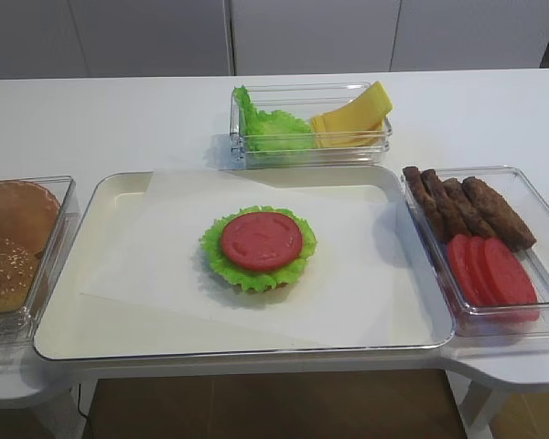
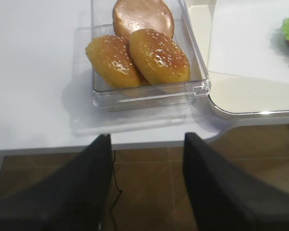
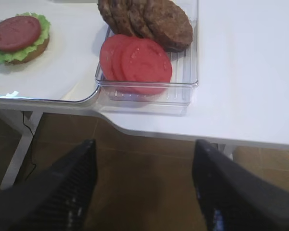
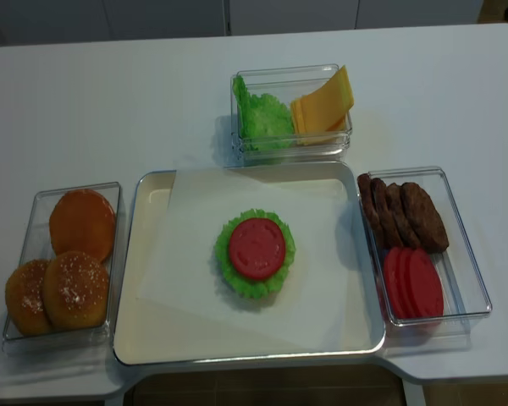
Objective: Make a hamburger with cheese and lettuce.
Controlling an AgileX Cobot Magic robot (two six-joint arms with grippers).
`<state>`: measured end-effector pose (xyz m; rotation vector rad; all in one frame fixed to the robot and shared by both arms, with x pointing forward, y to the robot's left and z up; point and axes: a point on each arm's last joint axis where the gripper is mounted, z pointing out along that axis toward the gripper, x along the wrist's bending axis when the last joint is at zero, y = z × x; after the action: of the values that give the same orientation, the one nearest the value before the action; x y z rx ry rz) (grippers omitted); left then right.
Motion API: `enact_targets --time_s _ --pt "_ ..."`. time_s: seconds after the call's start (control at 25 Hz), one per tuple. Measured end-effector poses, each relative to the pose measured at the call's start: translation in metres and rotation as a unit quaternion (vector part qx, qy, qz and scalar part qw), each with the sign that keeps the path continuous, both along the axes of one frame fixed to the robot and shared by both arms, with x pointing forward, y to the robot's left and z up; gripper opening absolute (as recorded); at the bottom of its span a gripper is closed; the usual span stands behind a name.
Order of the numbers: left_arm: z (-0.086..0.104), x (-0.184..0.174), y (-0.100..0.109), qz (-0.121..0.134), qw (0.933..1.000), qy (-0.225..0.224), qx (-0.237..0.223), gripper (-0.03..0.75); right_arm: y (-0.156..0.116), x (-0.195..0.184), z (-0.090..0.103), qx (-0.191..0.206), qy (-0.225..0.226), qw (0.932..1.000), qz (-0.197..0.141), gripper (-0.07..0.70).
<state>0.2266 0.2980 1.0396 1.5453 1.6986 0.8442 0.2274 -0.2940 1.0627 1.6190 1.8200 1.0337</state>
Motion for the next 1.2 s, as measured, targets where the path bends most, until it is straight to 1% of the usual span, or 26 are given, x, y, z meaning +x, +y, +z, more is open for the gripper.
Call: enact_targets --time_s 0.2,0.36,0.52,0.64,1.0,1.08,1.2 --pt "0.000 0.000 0.000 0.000 1.0000 0.000 0.000 0.358 0.001 0.008 -0.009 -0.009 -0.026 0.9996 0.008 0.468" --pt "0.000 0.000 0.000 0.000 1.0000 0.000 0.000 0.358 0.002 0.012 -0.014 -0.011 -0.033 0.9993 0.010 0.468" --pt "0.000 0.000 0.000 0.000 1.0000 0.000 0.000 0.358 0.002 0.013 -0.016 -0.015 -0.030 0.9994 0.010 0.468" --pt "0.000 0.000 0.000 0.000 1.0000 0.000 0.000 0.358 0.002 0.014 -0.021 -0.019 -0.018 0.9996 0.010 0.468" --pt "0.000 0.000 0.000 -0.003 1.0000 0.000 0.000 0.358 0.002 0.014 -0.020 -0.019 -0.018 0.9996 0.010 0.468" --pt "0.000 0.000 0.000 -0.004 1.0000 0.000 0.000 0.358 0.002 0.014 -0.020 -0.019 -0.018 0.9996 0.008 0.468" --pt "0.000 0.000 0.000 -0.004 1.0000 0.000 0.000 0.358 0.002 0.014 -0.020 -0.019 -0.018 0.9996 -0.004 0.468"
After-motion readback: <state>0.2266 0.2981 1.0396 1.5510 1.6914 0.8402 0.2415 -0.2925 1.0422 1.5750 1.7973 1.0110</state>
